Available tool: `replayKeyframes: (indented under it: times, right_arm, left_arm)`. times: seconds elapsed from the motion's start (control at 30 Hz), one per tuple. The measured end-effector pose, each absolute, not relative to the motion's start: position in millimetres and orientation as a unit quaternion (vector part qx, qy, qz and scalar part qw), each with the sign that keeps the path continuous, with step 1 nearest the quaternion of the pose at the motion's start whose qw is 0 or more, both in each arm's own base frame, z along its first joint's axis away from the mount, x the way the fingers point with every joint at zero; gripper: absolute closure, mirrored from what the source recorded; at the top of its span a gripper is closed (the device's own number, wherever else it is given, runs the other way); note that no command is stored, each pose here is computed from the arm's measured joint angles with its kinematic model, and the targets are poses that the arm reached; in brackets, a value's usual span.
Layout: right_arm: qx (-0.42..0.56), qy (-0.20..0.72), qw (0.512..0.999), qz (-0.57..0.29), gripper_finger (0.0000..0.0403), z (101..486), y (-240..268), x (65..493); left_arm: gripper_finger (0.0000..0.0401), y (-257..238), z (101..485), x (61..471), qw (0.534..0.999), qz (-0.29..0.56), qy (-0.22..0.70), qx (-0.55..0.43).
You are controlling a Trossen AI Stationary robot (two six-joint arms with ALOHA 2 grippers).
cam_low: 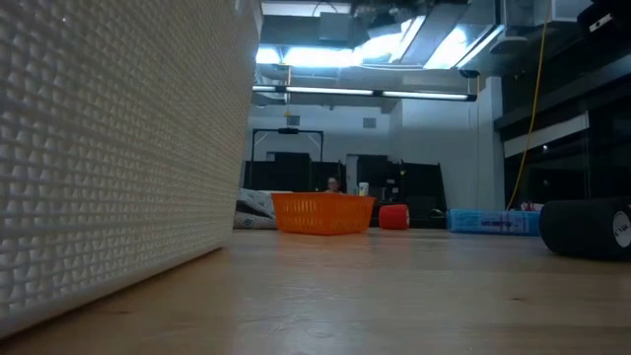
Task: Pick & place medical supplies in basket/bin
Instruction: Put the red bandage into the transparent black bin
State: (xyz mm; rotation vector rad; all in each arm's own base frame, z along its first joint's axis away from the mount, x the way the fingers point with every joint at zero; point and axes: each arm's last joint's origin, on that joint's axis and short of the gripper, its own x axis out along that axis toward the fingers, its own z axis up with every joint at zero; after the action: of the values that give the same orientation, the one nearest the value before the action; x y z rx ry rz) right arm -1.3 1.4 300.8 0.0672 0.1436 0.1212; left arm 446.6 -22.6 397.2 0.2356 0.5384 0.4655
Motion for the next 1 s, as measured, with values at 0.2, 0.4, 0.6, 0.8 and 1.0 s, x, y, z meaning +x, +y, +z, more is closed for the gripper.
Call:
replayKeyframes:
  times: [0.2,0.4,0.6,0.8,1.0]
  right_arm:
    - [0.065,0.054,0.994,0.065,0.0350,304.7,1.8,-1.0]
    - [0.024,0.054,0.996,0.070,0.0351,304.2,2.0,-1.0]
    - [0.031,0.054,0.996,0.069,0.0350,304.4,1.9,-1.0]
    - [0.034,0.054,0.996,0.069,0.0350,304.4,1.9,-1.1]
    - [0.029,0.053,0.996,0.069,0.0350,304.4,1.9,-1.0]
  left_arm:
    - [0.0180,-36.1,396.9,446.1,0.933,0.204,0.264,0.133]
    - [0.0180,-59.4,399.7,445.4,0.949,0.173,0.241,0.107]
    - [0.0180,-98.3,400.0,438.8,0.962,0.137,0.229,0.064]
    - [0.0180,-133.3,395.0,433.5,0.968,0.070,0.236,0.059]
    - [0.0182,-152.6,395.0,428.5,0.970,0.045,0.230,0.069]
